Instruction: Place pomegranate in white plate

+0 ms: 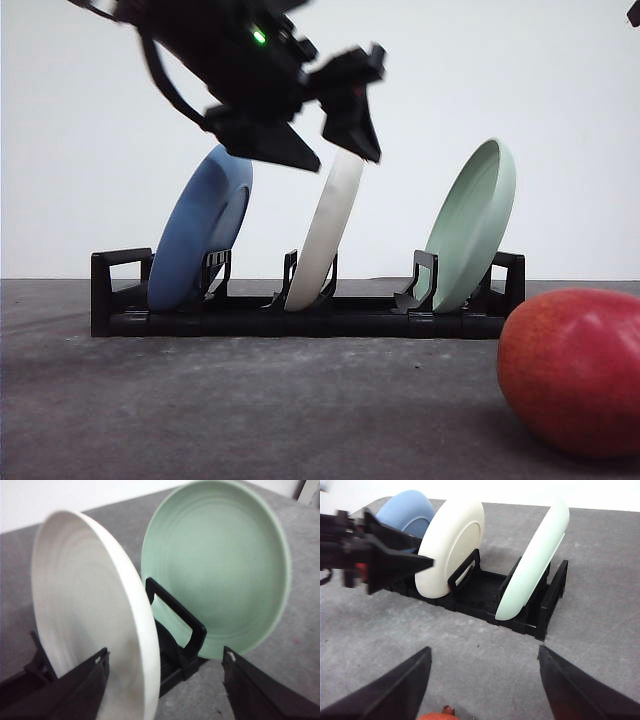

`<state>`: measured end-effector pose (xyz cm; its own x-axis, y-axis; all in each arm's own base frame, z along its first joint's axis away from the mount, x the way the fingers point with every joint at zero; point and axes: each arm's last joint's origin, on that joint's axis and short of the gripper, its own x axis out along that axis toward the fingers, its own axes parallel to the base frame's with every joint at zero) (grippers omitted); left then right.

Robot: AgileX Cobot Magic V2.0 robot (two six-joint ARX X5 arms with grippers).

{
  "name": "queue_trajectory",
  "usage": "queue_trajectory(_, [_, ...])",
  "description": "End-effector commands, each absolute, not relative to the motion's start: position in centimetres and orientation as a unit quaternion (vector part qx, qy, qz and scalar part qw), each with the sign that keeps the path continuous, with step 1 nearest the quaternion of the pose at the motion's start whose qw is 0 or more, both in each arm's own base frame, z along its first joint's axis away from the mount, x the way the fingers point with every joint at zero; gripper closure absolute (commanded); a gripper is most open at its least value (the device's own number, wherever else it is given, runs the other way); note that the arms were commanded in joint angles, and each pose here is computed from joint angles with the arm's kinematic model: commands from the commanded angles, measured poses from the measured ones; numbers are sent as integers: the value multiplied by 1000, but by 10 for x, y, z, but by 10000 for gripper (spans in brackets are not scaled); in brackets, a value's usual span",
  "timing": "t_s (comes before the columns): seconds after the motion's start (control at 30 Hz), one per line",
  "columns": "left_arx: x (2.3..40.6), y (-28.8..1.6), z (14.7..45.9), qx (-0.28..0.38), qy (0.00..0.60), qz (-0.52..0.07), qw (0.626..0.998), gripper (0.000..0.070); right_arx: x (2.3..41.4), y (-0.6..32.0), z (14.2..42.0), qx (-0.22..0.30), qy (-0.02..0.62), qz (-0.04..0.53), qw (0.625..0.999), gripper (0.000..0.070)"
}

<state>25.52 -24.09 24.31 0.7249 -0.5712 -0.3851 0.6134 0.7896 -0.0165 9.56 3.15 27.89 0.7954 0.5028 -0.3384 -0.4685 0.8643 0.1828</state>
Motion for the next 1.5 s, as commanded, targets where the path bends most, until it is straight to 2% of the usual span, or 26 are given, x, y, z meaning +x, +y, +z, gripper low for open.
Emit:
queue_trajectory(0.0, [263, -252, 243, 54, 197, -313, 927, 267, 95, 32, 285, 40, 176, 260, 949, 272])
queue_trajectory(0.2, [280, -267, 243, 89, 258, -289, 918, 273, 95, 32, 285, 40, 176, 260, 949, 272])
queue_trajectory(0.3, [281, -269, 251, 89, 258, -289, 918, 299, 95, 32, 285, 40, 176, 260, 949, 272])
queue_trajectory(0.5, [283, -271, 259, 88, 250, -283, 922, 524, 95, 32, 285, 40, 176, 260, 949, 272])
queue_trajectory(0.63, [283, -271, 259, 88, 253, -282, 921, 646, 95, 32, 285, 40, 176, 260, 949, 272])
queue_trajectory(0.7, [283, -271, 258, 83, 256, -281, 921, 684, 95, 32, 285, 40, 176, 260, 949, 272])
queue_trajectory(1.03, [280, -269, 263, 57, 266, -273, 923, 686, 95, 32, 285, 40, 176, 260, 949, 272])
queue_trajectory(1.33, [271, -260, 290, 36, 236, -286, 928, 686, 95, 32, 285, 41, 176, 260, 948, 272])
queue_trajectory(1.47, [263, -255, 307, 20, 222, -312, 924, 686, 95, 32, 285, 41, 176, 260, 949, 272])
